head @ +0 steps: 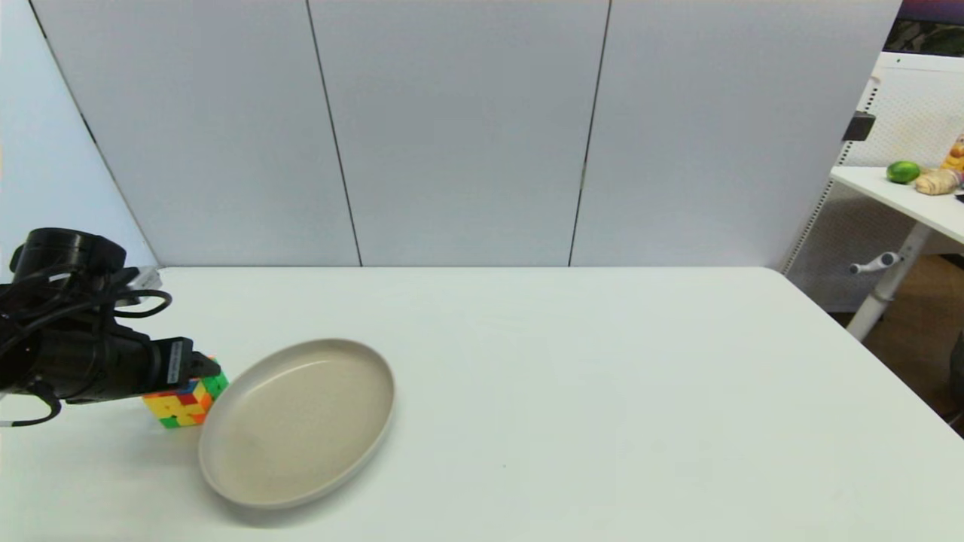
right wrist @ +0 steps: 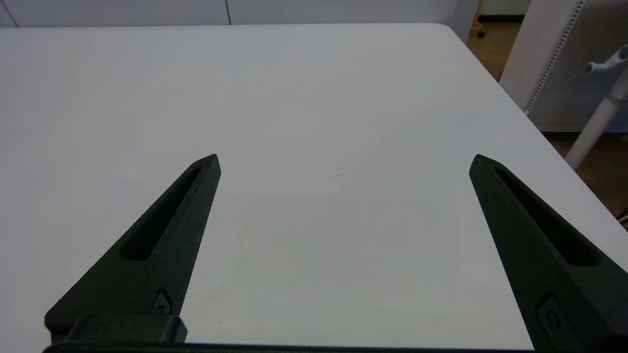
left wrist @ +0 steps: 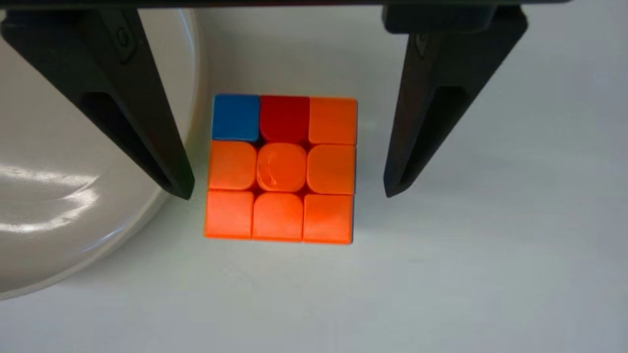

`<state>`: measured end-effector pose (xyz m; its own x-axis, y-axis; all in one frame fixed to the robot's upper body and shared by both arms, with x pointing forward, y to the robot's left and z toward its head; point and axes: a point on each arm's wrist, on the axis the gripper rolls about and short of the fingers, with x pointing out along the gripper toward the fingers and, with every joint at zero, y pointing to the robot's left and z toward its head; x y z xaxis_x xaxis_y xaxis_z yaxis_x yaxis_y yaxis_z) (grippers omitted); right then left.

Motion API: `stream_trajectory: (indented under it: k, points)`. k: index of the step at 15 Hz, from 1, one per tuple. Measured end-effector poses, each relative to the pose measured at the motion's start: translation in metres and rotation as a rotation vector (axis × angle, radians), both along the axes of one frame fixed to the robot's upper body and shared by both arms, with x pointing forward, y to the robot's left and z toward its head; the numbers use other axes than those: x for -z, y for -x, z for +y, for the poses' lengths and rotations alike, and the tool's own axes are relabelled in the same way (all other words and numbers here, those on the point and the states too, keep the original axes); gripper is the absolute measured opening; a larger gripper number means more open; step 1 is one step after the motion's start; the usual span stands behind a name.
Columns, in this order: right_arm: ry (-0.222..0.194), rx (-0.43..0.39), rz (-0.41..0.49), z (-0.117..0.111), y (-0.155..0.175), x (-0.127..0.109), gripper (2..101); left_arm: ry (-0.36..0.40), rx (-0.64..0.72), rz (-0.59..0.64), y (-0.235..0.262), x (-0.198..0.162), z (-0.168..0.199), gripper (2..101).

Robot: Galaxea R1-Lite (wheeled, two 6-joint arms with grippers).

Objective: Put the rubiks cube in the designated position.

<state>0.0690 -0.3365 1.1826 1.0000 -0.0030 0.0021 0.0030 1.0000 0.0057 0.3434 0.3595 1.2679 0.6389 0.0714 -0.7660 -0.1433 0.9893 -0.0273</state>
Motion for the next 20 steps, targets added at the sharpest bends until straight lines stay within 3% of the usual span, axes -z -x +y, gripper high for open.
stream_trajectory:
  k: [6, 9, 15, 20]
  points:
    - [0.0, -0.001, 0.0, 0.0, 0.0, 0.0, 100.5, 0.027, 0.11, -0.283, 0.06, -0.062, -0.011, 89.1]
    - [0.0, -0.001, -0.001, 0.0, 0.0, 0.0, 100.5, -0.039, 0.203, -0.46, 0.115, -0.073, -0.019, 91.9]
    - [0.0, 0.0, 0.0, 0.0, 0.0, 0.0, 100.5, -0.164, 0.327, -0.722, 0.227, -0.015, -0.029, 95.1]
    - [0.0, 0.0, -0.001, 0.0, 0.0, 0.0, 100.5, -0.158, 0.319, -0.813, 0.263, 0.053, -0.029, 96.3]
